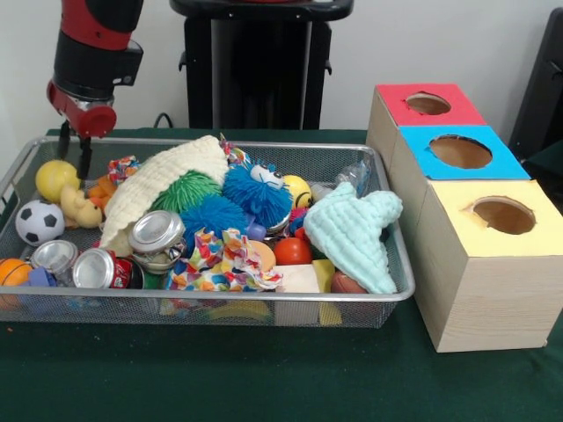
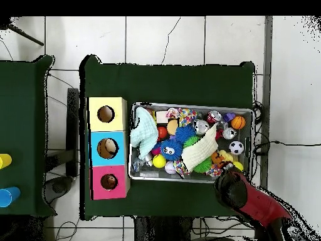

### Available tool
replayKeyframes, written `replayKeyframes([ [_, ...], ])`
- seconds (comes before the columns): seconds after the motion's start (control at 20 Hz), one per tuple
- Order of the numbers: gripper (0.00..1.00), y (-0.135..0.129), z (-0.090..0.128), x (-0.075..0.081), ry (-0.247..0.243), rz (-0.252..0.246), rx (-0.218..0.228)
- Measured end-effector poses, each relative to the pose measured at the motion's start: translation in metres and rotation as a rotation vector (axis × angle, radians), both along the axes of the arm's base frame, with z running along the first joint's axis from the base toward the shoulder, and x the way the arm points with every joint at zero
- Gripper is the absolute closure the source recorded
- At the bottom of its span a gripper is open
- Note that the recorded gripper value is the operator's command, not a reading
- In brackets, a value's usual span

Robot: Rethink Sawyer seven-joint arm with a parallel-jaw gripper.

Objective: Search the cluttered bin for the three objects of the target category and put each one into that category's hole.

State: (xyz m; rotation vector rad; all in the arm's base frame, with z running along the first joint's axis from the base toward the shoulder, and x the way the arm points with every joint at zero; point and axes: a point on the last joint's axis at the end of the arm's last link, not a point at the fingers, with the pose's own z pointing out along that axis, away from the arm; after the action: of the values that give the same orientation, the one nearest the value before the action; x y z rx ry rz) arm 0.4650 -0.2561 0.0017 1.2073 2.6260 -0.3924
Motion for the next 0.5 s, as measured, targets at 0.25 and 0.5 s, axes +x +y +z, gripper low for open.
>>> replayKeyframes([
  [0.25, 0.0, -0.004, 0.002, 0.012, -0.021, 0.002, -0.007],
  [0.5, 0.0, -0.004, 0.003, 0.021, -0.037, 0.0, -0.01],
])
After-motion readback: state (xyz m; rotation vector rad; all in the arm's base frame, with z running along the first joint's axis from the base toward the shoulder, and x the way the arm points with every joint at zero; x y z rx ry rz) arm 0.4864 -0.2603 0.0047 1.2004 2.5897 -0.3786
